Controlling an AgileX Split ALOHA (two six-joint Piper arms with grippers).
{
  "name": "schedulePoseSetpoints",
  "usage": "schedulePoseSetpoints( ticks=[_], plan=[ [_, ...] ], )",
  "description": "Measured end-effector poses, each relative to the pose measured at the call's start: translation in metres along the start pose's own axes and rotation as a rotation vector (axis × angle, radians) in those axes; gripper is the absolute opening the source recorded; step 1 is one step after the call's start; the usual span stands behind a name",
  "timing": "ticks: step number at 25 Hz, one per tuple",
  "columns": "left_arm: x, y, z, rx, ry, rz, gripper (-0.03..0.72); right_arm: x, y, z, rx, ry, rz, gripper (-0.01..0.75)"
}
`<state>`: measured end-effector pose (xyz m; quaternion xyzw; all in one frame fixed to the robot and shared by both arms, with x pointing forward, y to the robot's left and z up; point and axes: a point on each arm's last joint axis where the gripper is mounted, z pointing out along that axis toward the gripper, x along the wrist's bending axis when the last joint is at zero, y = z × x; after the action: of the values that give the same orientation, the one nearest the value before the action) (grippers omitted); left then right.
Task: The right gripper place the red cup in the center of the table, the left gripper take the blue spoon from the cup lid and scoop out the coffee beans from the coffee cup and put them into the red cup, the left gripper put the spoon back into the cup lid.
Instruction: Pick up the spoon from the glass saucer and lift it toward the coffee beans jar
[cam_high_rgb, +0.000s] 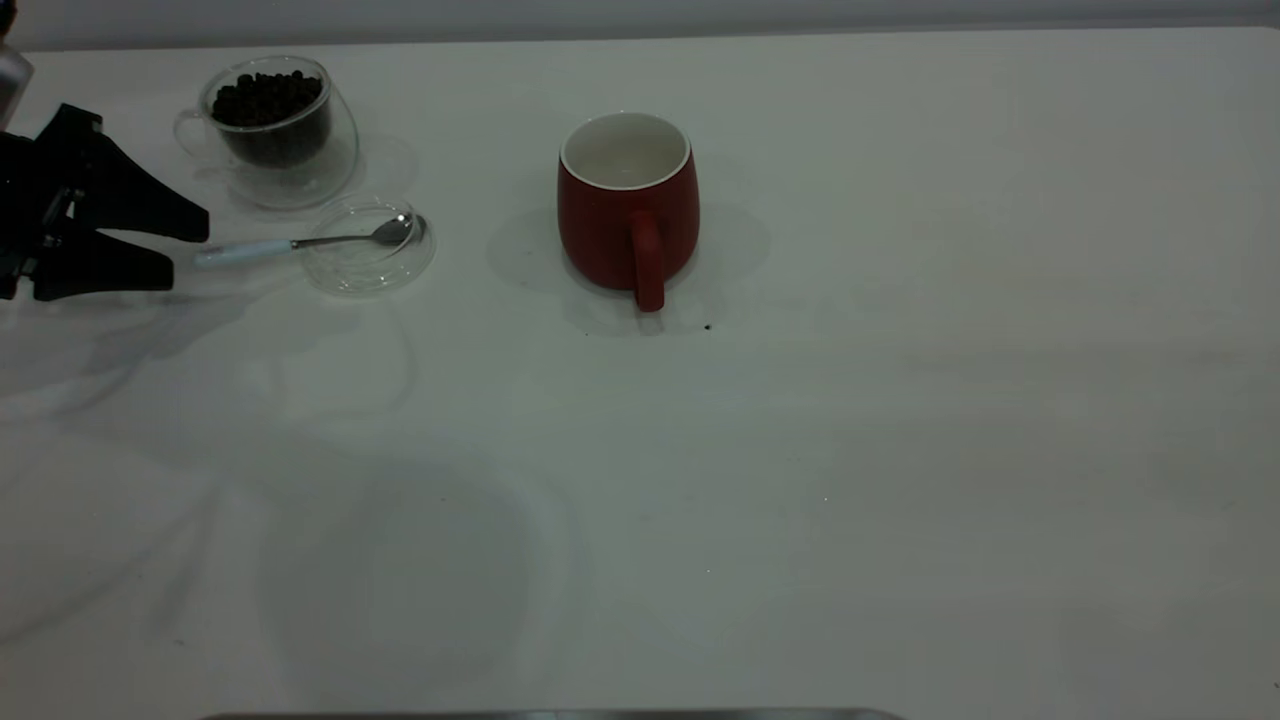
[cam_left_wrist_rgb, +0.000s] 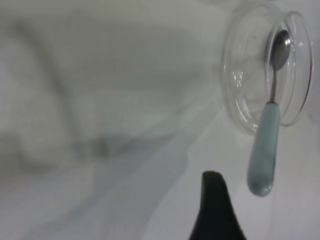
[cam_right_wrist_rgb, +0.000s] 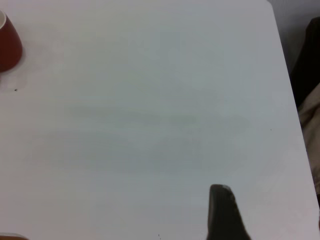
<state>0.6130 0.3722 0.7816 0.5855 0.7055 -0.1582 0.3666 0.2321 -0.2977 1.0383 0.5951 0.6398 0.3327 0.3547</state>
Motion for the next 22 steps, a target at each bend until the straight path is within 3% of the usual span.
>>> schedulePoseSetpoints(
  ticks=[11,22],
  plan=[
    [-0.021,-0.002,0.02,0.036,-0.026,0.057,0.572,0.0,0.0,0.0,0.0,0.0,0.0,0.479],
    [-0.02,-0.004,0.021,0.06,-0.001,0.036,0.572,0.0,0.0,0.0,0.0,0.0,0.0,0.479]
  ],
)
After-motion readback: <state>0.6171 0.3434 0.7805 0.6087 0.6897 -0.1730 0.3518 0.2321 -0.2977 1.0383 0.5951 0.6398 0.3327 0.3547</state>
